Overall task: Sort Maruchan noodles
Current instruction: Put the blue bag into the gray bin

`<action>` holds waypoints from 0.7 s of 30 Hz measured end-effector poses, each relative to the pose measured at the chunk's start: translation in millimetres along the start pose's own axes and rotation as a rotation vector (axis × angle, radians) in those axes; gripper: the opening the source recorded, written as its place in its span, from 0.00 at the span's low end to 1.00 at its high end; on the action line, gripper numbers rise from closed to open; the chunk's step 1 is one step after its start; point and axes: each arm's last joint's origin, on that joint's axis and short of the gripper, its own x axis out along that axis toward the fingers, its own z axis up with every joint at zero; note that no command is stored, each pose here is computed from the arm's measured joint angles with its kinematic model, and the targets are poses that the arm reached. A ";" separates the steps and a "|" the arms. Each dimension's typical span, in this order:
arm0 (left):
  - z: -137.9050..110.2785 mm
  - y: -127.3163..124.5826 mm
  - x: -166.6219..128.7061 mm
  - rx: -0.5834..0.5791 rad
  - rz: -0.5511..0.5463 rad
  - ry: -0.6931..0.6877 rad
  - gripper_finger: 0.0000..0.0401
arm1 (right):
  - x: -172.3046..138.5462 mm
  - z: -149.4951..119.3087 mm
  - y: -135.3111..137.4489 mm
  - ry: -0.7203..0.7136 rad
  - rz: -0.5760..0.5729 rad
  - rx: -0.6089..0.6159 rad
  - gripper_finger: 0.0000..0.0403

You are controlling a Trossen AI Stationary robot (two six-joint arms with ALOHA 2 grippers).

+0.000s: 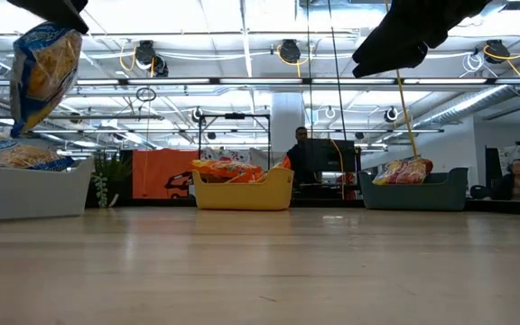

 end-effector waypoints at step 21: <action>-48.4 1.8 -1.3 -0.095 -0.077 0.403 0.05 | -0.1 1.2 0.5 -0.011 0.006 -0.011 0.64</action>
